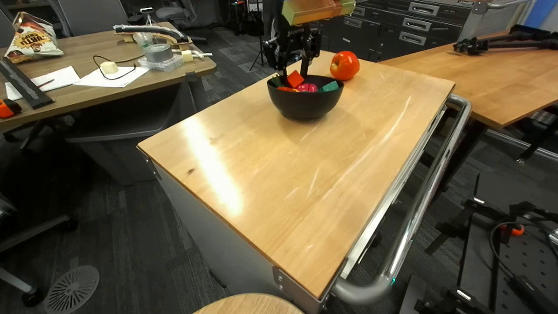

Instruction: Move the apple to the other side of the bowl and take all the items out of the bowl

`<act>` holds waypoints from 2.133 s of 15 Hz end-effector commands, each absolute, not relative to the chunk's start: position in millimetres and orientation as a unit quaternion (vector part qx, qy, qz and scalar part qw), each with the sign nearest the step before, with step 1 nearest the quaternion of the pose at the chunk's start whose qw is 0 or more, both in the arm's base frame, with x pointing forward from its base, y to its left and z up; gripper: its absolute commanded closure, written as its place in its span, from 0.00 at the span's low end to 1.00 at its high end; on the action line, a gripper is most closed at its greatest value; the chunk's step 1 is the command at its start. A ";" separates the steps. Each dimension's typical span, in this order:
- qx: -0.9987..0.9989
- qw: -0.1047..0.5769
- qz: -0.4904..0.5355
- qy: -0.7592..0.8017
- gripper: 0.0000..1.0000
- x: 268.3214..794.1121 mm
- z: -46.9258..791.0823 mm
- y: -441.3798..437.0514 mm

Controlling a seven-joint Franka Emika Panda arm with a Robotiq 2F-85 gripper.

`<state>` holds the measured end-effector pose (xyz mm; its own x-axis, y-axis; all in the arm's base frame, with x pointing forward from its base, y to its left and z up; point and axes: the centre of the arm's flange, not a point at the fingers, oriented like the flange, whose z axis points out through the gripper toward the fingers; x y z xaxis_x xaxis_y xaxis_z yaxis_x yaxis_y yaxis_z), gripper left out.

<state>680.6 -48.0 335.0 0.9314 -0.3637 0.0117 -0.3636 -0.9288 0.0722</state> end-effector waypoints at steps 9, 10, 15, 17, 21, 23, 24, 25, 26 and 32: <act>0.976 0.059 -0.037 -0.207 0.86 677.3 350.5 -23.4; 0.976 0.059 -0.038 -0.205 0.86 676.8 355.4 -21.1; 0.988 0.017 0.025 -0.150 0.86 658.8 420.8 20.8; 0.992 -0.004 0.047 -0.116 0.86 655.7 434.1 55.1; 0.999 0.001 0.036 -0.039 0.86 639.7 427.4 125.0; 1.000 0.005 0.023 -0.013 0.86 633.2 413.5 152.0; 1.000 0.005 0.018 -0.003 0.86 629.8 407.7 162.2; 1.000 0.007 0.019 0.008 0.86 627.0 401.0 171.8; 1.000 0.009 0.017 0.016 0.86 625.0 395.4 178.3; 1.000 0.020 0.000 0.020 0.86 625.3 366.0 179.8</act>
